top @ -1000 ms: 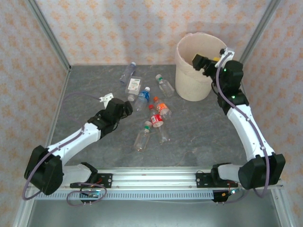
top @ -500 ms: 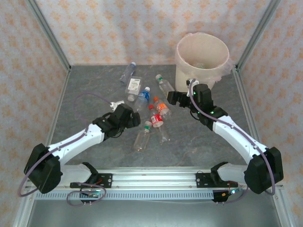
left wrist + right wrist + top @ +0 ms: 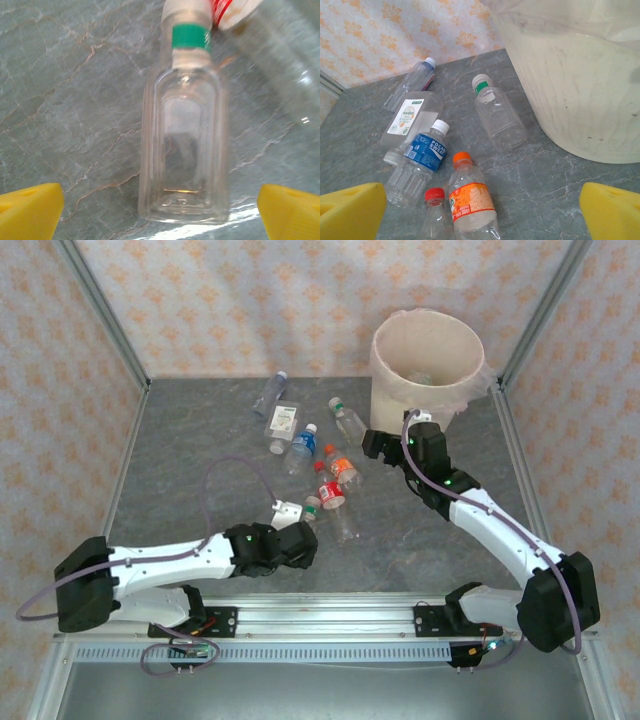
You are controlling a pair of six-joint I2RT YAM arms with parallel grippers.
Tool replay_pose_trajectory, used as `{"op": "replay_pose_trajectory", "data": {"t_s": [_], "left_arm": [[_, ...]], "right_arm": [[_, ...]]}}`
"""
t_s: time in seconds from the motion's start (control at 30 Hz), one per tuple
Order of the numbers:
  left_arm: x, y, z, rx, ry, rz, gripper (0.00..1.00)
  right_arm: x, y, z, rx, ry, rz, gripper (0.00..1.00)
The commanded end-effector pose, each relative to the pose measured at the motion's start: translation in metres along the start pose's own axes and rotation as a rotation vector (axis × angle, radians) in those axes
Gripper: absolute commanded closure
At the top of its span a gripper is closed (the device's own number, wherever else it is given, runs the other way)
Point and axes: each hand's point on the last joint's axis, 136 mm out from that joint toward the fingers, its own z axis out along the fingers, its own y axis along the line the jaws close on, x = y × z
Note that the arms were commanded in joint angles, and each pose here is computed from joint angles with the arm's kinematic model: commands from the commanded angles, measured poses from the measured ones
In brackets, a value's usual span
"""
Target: Put the plastic bottles in the bin
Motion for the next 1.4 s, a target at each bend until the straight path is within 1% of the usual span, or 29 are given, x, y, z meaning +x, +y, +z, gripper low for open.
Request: {"op": "replay_pose_trajectory", "data": {"t_s": [0.0, 0.07, 0.2, 0.3, 0.4, 0.43, 0.5, 0.6, 0.73, 0.8, 1.0, 1.17, 1.27, 1.37], "left_arm": [[-0.001, 0.004, 0.013, -0.064, -0.029, 0.066, 0.0], [0.001, -0.005, 0.019, -0.046, -0.013, 0.089, 0.0], [0.012, -0.017, 0.035, -0.023, 0.033, 0.093, 0.0], [0.014, -0.02, 0.043, -0.039, 0.039, 0.105, 0.05], [0.014, -0.021, 0.047, -0.044, 0.038, 0.099, 0.12], [0.014, -0.021, 0.047, -0.043, 0.037, 0.094, 0.14], [0.016, -0.02, 0.049, -0.049, 0.039, 0.09, 0.17], [0.018, -0.018, 0.051, -0.057, 0.039, 0.082, 0.3], [0.016, -0.01, 0.047, -0.073, 0.014, 0.06, 0.34], [0.014, -0.007, 0.045, -0.064, -0.006, 0.044, 0.41], [0.011, 0.002, 0.042, -0.037, -0.023, -0.012, 0.55], [-0.007, 0.01, 0.029, 0.0, -0.075, -0.055, 0.61], [-0.028, 0.02, 0.016, 0.026, -0.142, -0.104, 0.62], [-0.054, 0.019, 0.0, 0.127, -0.221, -0.143, 0.62]], "right_arm": [[-0.011, -0.001, -0.005, 0.011, -0.057, 0.012, 0.01], [-0.012, -0.002, -0.005, 0.015, -0.058, 0.011, 0.01], [-0.01, -0.005, -0.005, 0.033, -0.057, 0.009, 0.01], [-0.009, -0.007, -0.005, 0.038, -0.054, 0.013, 0.01], [-0.007, -0.008, -0.005, 0.043, -0.048, 0.014, 0.01], [-0.014, -0.006, -0.012, 0.033, -0.071, 0.016, 0.01], [-0.015, -0.007, -0.014, 0.037, -0.08, 0.017, 0.01], [-0.018, -0.005, -0.018, 0.029, -0.091, 0.014, 0.01], [-0.022, 0.004, -0.024, -0.03, -0.114, -0.006, 0.01], [-0.025, 0.008, -0.027, -0.051, -0.13, -0.012, 0.01], [-0.032, 0.013, -0.032, -0.075, -0.161, -0.019, 0.01], [-0.031, 0.027, -0.035, -0.16, -0.162, -0.026, 0.01], [-0.03, 0.033, -0.035, -0.195, -0.161, -0.019, 0.01], [-0.029, 0.043, -0.037, -0.247, -0.161, -0.001, 0.01]]}}
